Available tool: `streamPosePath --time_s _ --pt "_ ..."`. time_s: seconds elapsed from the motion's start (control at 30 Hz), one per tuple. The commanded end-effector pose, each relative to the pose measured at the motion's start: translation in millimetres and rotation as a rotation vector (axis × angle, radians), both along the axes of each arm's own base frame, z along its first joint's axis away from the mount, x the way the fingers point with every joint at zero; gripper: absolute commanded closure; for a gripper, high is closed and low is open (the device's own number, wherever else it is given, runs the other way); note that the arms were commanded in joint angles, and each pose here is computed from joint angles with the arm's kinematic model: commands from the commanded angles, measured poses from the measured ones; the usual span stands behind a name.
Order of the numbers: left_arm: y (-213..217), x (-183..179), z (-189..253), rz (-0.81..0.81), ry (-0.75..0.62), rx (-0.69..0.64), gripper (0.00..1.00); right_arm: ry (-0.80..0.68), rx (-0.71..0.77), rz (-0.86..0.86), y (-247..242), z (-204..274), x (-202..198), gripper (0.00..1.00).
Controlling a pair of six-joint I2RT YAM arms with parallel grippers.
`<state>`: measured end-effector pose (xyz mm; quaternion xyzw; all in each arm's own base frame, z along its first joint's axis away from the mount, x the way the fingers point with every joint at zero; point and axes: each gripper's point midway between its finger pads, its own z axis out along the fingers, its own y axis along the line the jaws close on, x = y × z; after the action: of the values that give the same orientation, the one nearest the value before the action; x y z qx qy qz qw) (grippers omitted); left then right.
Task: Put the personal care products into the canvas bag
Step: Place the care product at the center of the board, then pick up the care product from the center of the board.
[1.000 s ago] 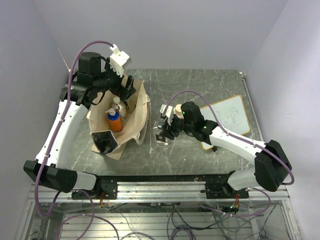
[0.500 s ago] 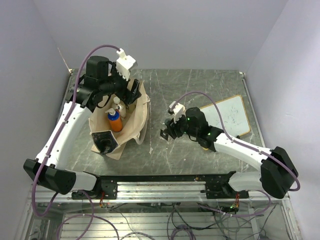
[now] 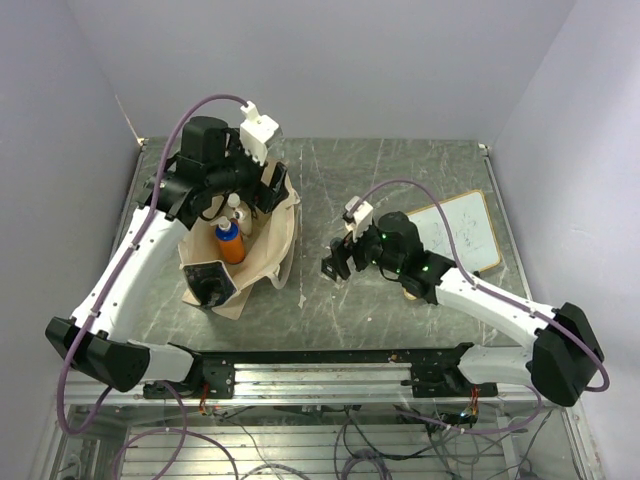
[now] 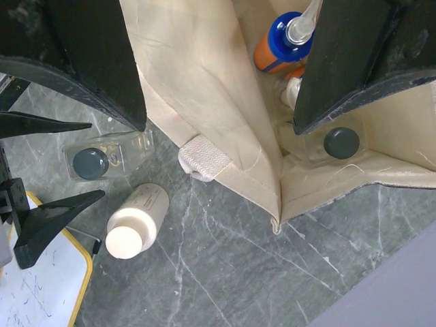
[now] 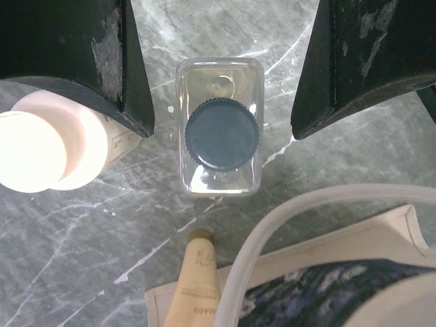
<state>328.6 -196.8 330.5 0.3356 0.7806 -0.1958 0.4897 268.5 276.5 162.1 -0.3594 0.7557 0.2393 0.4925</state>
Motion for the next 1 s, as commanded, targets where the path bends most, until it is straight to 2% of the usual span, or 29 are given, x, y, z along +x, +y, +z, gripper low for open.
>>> streamPosePath --time_s 0.0,0.2,0.33,0.57,0.7,0.97 --pt "-4 -5 17 0.039 -0.043 -0.024 0.0 -0.074 0.081 -0.056 0 57 10 0.18" --pt "-21 -17 13 0.044 -0.031 -0.023 0.0 -0.114 0.111 -0.215 -37 111 40 0.14" --pt "-37 -23 1 0.048 -0.017 0.012 0.0 -0.135 0.146 -0.389 -82 137 76 0.11" --pt "-87 -51 -35 0.028 0.05 0.091 0.0 -0.138 0.178 -0.61 -145 143 103 0.09" --pt "-123 -68 -52 -0.004 0.086 0.098 0.01 -0.145 0.182 -0.679 -170 146 110 0.09" --pt "-139 -59 -89 0.089 0.174 0.13 0.0 -0.162 0.203 -0.745 -197 150 104 0.09"
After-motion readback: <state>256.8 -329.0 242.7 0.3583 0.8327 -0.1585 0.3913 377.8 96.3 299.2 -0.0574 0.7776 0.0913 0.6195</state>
